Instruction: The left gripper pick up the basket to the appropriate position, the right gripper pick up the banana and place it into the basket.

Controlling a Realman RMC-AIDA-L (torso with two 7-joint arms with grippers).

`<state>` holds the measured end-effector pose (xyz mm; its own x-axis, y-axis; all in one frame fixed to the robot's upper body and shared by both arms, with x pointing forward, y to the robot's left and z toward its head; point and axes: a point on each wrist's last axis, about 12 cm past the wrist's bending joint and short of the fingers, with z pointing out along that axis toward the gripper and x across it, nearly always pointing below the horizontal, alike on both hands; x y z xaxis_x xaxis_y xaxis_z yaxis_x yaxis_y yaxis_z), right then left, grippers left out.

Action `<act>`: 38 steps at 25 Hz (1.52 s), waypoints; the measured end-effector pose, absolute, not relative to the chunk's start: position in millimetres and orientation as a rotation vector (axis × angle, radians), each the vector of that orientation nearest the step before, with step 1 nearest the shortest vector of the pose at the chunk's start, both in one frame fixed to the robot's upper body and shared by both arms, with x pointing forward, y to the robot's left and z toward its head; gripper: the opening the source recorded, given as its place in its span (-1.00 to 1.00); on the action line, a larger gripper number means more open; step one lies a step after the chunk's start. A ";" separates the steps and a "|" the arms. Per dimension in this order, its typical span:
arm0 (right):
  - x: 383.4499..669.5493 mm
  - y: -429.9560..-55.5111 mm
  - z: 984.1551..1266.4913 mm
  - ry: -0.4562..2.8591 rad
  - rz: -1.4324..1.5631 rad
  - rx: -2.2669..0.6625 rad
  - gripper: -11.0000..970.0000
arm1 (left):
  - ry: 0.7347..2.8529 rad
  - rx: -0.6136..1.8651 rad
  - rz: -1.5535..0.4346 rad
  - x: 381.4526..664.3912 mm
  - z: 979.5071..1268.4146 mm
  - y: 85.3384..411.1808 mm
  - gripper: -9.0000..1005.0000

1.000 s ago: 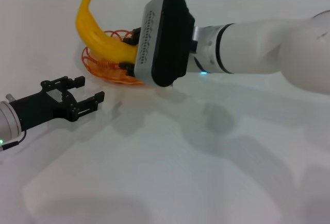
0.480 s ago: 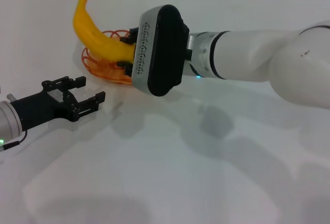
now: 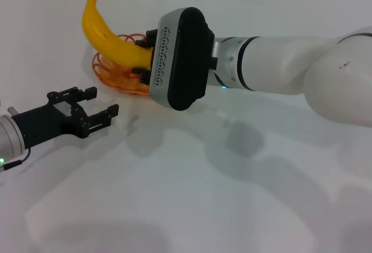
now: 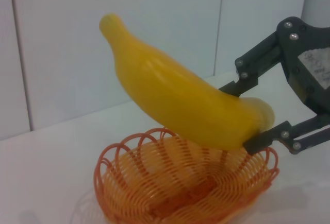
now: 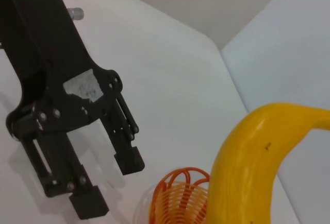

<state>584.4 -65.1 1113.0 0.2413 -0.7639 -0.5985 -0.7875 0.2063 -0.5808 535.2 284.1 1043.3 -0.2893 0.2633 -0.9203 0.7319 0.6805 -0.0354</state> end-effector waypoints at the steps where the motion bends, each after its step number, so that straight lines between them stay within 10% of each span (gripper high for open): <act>1: 584.4 -65.1 1113.1 1.507 0.030 -1.540 0.02 | 1.857 0.783 -0.566 535.2 1043.3 284.1 0.36; 8: 586.0 -68.1 1113.4 1.522 0.036 -1.506 0.02 | 1.861 0.779 -0.567 533.9 1042.4 285.0 0.36; 16: 563.8 -77.2 1128.5 1.471 0.073 -1.438 0.80 | 1.869 0.771 -0.568 530.4 1040.3 287.1 0.36; 38: 550.9 -168.7 1151.6 1.614 0.493 -1.285 0.78 | 1.870 0.766 -0.549 524.5 1036.9 292.2 0.36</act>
